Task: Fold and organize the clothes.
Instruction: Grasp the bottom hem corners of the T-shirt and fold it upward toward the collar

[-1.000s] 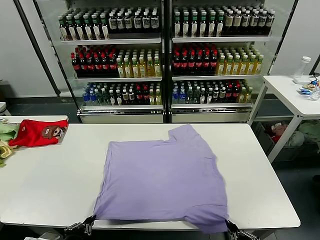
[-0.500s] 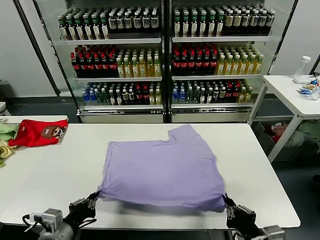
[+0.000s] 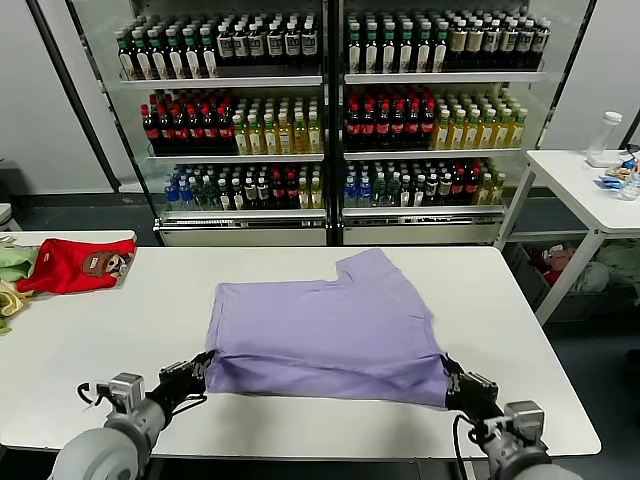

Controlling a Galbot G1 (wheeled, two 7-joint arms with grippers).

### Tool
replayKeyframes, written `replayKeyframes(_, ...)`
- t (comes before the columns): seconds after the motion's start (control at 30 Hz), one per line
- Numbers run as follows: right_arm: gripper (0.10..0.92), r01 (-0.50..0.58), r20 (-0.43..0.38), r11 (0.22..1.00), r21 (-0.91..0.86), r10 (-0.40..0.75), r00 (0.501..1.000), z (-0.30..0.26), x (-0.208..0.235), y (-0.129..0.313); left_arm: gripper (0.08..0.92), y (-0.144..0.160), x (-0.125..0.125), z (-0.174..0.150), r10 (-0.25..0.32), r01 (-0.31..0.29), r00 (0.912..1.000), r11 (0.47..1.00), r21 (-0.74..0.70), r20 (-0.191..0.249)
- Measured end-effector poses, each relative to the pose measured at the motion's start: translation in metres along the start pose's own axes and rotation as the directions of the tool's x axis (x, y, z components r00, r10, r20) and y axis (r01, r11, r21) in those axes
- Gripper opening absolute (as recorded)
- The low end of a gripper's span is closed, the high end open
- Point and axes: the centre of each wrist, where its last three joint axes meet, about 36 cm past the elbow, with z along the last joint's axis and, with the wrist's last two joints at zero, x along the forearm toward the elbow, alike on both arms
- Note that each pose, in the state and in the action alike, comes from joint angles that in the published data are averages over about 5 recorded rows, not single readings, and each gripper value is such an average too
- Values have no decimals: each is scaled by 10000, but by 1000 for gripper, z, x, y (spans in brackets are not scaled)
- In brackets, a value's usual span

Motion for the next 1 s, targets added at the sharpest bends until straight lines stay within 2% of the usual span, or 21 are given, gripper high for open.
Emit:
replayKeyframes(0.47,118,-9,156,10000,35,9,9999,-6,-45,2,88,16,-24,-8,56,-59,9998,9998,182,168)
replayKeyframes(1.0,118,-279,147,9995,157,277,9995,-8,-72,0,88,25,-49,-11,327,-330,9993,9993,193,154)
